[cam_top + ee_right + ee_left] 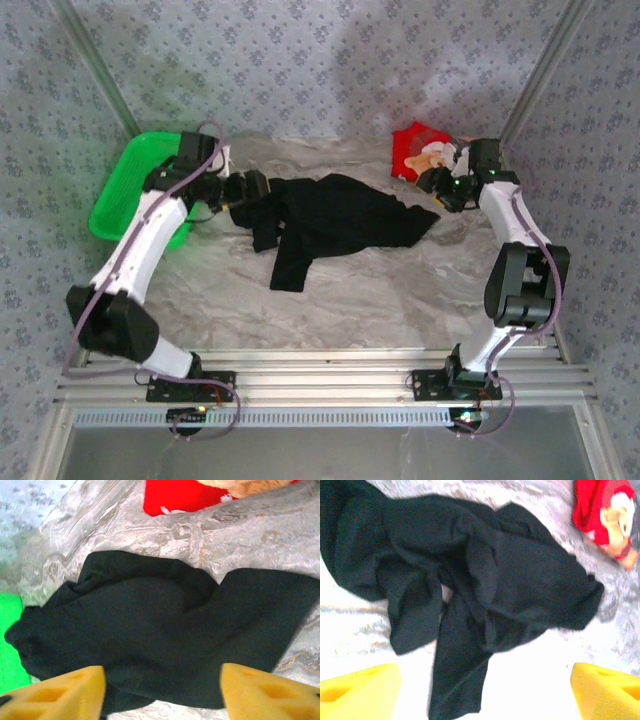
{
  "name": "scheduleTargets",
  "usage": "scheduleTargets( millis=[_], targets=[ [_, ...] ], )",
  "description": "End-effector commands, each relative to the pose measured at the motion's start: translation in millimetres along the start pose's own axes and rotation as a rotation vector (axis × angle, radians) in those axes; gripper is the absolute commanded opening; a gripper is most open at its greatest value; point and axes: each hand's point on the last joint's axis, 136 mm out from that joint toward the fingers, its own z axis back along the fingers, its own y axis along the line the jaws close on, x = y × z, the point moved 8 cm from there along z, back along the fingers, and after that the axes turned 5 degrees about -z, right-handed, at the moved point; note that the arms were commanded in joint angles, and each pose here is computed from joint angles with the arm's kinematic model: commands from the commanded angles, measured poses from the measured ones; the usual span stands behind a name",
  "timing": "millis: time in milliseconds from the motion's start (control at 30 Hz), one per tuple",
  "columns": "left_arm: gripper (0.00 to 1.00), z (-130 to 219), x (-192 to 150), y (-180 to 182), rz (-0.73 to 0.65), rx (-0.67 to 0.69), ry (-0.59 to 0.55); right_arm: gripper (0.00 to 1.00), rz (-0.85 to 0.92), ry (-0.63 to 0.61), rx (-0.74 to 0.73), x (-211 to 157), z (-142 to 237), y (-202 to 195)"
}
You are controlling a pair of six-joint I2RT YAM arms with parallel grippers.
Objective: Fold and stack the t-shirts
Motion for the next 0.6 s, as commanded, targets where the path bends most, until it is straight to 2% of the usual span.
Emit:
scheduleTargets(
  millis=[0, 100, 200, 267, 400, 567],
  targets=[
    [0.85, -38, -40, 18, -0.071, 0.124, 0.202, 0.78, 0.087, 0.006, 0.078, -22, 23, 13],
    [0.82, -58, -48, 20, -0.131, 0.204, 0.259, 0.91, 0.159, -0.014, 0.138, -53, 43, 21],
    [0.79, -83, -49, 19, -0.217, 0.308, 0.314, 1.00, 0.201, -0.052, 0.208, -80, 60, 24],
    [0.75, -102, -50, 19, -0.251, 0.348, 0.380, 1.00, 0.220, -0.062, 0.240, -95, 66, 24],
    [0.73, -141, -52, 19, -0.343, 0.475, 0.494, 1.00, 0.214, -0.018, 0.271, -117, 65, 20],
    [0.67, -172, -46, 23, -0.396, 0.586, 0.525, 1.00, 0.211, 0.009, 0.267, -126, 59, 16]
  ],
)
